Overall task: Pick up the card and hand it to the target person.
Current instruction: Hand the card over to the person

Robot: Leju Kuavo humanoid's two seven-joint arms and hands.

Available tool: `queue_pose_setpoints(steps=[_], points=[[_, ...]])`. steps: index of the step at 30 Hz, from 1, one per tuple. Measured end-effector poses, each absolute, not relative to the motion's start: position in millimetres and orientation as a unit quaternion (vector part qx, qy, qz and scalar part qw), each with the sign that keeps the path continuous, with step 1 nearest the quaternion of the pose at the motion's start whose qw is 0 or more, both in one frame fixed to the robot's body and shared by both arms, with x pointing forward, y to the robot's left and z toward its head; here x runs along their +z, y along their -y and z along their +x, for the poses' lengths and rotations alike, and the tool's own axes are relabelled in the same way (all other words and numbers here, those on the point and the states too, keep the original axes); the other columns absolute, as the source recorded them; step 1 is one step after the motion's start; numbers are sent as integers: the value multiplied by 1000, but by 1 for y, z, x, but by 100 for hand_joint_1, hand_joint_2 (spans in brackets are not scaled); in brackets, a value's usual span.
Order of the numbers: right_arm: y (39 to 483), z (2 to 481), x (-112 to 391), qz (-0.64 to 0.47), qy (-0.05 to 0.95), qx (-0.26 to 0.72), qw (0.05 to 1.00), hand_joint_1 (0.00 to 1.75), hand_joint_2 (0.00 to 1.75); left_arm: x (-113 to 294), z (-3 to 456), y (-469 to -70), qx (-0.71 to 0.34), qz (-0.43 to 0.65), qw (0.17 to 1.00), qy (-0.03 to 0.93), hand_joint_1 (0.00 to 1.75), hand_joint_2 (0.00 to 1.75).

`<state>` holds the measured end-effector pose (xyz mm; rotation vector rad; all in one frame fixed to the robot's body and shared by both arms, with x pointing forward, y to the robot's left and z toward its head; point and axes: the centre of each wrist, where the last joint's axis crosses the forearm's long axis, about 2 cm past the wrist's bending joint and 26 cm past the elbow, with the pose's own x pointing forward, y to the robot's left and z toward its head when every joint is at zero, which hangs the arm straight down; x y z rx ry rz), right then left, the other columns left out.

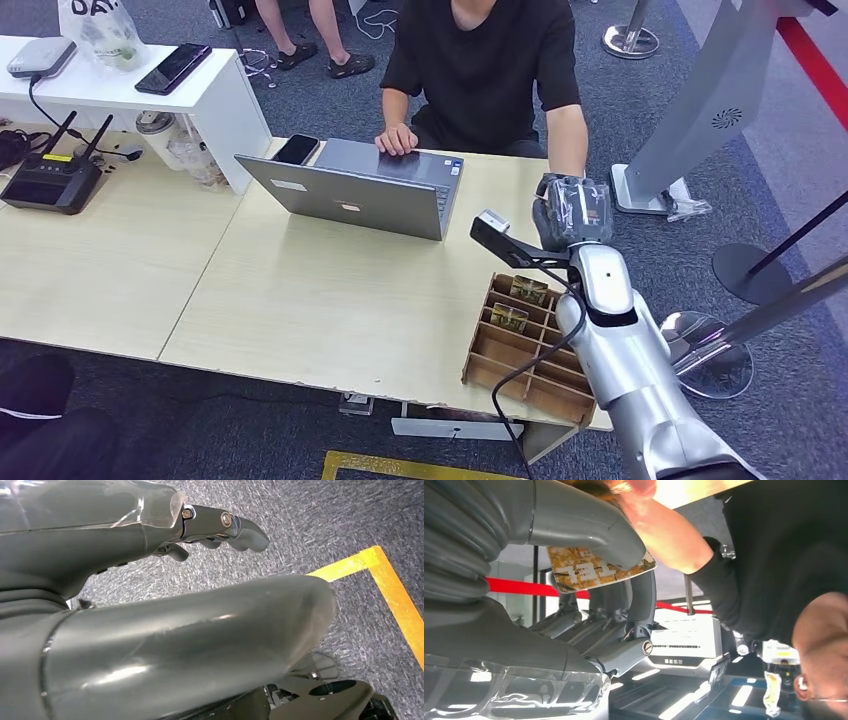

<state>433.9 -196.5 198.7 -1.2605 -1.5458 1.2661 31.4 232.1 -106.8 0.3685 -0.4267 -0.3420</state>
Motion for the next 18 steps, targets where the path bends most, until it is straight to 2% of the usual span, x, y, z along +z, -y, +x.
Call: queue_pose_setpoints(steps=[1, 12, 15, 18], points=[[196, 435, 198, -492, 606, 497, 379, 0, 175, -107, 31, -232, -167, 182, 946, 209, 0, 0], [185, 431, 188, -445, 647, 479, 393, 0, 175, -105, 31, -223, -148, 191, 949, 203, 0, 0], [182, 423, 186, -397, 702, 432, 404, 0, 175, -105, 31, -218, -140, 193, 951, 200, 0, 0], [178, 407, 184, -325, 773, 345, 421, 0, 175, -104, 31, -215, -130, 196, 952, 196, 0, 0]])
